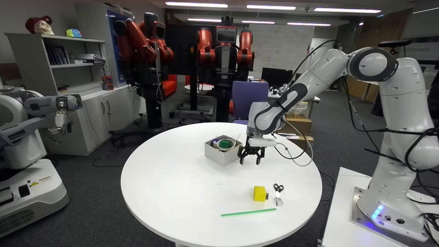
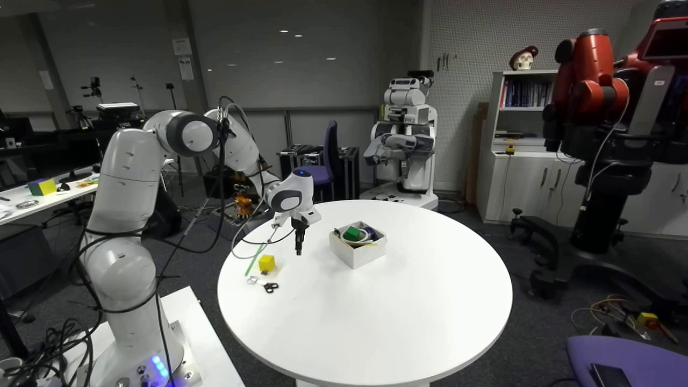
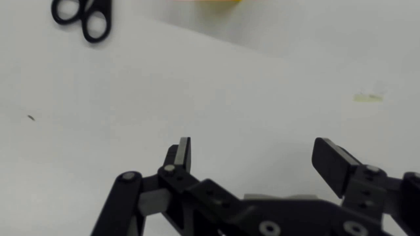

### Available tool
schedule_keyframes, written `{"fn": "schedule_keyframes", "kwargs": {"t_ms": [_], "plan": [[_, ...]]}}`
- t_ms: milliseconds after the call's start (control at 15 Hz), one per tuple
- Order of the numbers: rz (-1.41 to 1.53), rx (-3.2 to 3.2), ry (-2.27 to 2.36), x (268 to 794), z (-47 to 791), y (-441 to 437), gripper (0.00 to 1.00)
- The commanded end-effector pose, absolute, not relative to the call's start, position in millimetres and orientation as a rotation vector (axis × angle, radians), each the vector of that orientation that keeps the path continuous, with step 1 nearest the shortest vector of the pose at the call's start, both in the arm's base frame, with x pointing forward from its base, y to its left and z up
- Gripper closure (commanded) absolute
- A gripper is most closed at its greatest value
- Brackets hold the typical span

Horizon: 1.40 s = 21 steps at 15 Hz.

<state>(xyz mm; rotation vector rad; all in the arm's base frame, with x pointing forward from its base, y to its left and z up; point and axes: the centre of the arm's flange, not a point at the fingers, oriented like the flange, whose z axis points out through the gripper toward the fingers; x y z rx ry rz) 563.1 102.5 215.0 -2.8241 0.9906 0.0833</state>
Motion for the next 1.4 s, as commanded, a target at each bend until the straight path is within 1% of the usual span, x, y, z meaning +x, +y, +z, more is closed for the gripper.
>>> {"fn": "schedule_keyframes", "kwargs": {"t_ms": [0,267,533,733,1133,1333], "plan": [[0.191,-2.879,0.914,518.1,208.1,104.6,0.00],[0.246,-2.909,0.874,477.4,198.5,114.7,0.00],[0.245,-2.894,0.852,453.7,203.0,128.8,0.00],[0.221,-2.827,0.908,445.5,207.1,138.6,0.00],[-0.001,-2.643,1.109,442.0,200.0,162.7,0.00],[-0.045,-2.655,1.126,434.0,194.6,169.4,0.00]]}}
